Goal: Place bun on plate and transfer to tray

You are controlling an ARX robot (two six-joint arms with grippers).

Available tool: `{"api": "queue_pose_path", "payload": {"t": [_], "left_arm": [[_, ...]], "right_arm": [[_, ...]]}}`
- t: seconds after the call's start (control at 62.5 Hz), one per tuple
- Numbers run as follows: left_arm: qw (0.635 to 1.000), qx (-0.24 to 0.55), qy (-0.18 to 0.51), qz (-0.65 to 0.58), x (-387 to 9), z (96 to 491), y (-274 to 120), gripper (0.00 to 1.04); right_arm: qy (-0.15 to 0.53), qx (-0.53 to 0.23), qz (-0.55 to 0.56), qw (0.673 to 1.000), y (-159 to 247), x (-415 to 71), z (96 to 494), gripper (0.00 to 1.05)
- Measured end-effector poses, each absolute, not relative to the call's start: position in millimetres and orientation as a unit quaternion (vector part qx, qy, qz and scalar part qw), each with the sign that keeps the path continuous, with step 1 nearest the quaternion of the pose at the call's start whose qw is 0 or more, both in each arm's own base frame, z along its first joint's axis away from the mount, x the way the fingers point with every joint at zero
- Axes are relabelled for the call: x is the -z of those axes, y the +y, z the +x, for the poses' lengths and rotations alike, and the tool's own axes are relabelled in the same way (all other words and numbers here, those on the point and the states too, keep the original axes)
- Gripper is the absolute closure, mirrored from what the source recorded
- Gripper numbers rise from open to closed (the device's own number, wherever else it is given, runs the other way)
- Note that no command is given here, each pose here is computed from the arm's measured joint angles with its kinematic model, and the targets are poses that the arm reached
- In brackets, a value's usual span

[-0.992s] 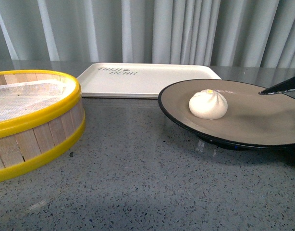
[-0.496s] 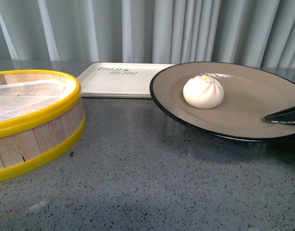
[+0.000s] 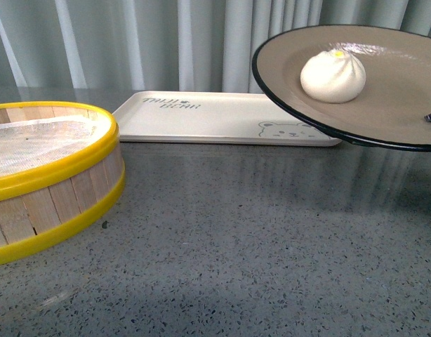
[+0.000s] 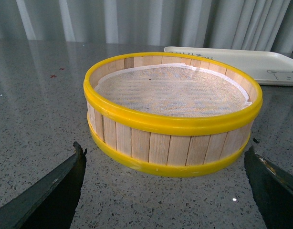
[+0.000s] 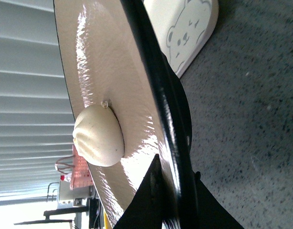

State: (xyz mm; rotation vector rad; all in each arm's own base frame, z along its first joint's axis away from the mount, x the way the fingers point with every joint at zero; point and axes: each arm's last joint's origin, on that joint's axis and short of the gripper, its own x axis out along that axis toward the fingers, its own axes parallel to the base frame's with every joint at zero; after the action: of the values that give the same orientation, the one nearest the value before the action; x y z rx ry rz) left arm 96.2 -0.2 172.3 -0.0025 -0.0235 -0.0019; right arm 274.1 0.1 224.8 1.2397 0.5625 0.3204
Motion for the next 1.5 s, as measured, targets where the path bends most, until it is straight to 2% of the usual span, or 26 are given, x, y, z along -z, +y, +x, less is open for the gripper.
{"api": "queue_pose_path", "payload": {"t": [0.048,0.288,0.448,0.72,1.264,1.504], "left_arm": [[1.0,0.001,-0.012,-0.001,-172.3,96.2,-0.2,0.07],[1.0,0.001,-0.012,-0.001,-172.3,96.2,-0.2,0.07],[1.0,0.001,-0.012,-0.001,-172.3,96.2,-0.2,0.07],[1.0,0.001,-0.012,-0.001,-172.3,96.2,-0.2,0.07],[1.0,0.001,-0.012,-0.001,-172.3,96.2,-0.2,0.07],[1.0,0.001,-0.012,-0.001,-172.3,96.2,-0.2,0.07]], "right_arm": [[0.26,-0.144,0.572,0.765,-1.7,-223.3,280.4,1.02],[0.266,-0.157,0.586,0.749,6.2,-237.4,362.2,1.02],[0.276,-0.159,0.603,0.731,20.4,-248.1,392.7,1.02],[0.298,-0.111,0.635,0.704,39.3,-248.6,439.8,1.02],[0.356,-0.085,0.614,0.7,75.1,-230.4,493.8,1.02],[0.356,-0.075,0.611,0.703,77.3,-224.9,500.2,1.02]]}}
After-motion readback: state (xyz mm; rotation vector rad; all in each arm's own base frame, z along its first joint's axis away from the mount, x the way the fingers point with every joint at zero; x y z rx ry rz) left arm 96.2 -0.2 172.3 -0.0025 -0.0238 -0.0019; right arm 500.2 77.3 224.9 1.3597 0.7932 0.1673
